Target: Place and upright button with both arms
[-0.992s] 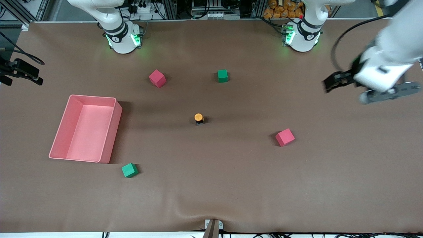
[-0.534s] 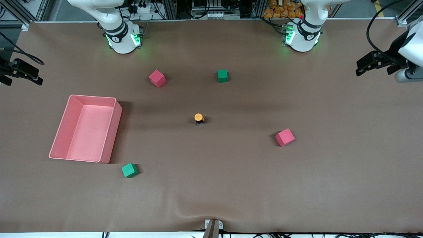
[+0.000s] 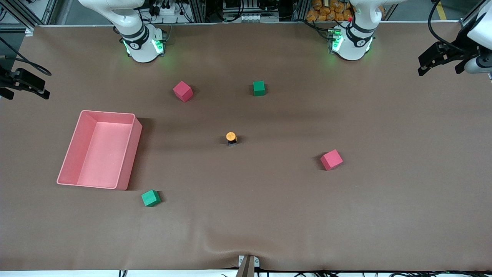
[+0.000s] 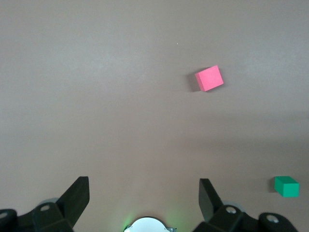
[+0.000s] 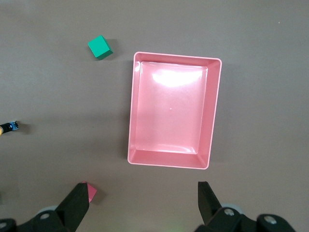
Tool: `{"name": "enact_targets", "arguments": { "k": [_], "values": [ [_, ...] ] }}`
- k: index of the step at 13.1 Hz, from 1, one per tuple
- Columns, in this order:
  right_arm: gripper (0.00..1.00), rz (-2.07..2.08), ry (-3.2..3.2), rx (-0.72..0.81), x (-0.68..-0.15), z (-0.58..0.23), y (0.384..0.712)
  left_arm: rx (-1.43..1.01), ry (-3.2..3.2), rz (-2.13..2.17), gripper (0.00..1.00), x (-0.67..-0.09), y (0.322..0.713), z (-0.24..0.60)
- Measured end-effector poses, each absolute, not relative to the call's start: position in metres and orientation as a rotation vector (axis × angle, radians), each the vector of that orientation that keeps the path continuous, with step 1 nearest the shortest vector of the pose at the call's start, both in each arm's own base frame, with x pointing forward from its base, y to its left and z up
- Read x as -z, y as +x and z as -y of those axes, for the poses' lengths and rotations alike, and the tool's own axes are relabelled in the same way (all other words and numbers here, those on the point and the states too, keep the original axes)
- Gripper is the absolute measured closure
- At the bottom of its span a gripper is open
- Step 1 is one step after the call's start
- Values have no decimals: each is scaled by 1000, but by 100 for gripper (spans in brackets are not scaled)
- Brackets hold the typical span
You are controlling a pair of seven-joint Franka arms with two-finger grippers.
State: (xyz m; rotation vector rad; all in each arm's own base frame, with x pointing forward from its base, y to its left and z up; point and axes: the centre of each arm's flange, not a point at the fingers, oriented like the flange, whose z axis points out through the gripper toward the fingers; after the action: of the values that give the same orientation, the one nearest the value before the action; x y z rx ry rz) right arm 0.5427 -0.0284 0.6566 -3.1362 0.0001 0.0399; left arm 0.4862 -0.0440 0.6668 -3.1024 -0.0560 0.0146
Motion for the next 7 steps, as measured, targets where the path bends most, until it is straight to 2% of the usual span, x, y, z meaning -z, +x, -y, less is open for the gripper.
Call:
{"name": "enact_targets", "arguments": {
  "k": [7],
  "values": [
    [0, 0, -3136, -40, -657, 29, 543, -51, -3113, 41, 0, -670, 501, 46]
  ]
}}
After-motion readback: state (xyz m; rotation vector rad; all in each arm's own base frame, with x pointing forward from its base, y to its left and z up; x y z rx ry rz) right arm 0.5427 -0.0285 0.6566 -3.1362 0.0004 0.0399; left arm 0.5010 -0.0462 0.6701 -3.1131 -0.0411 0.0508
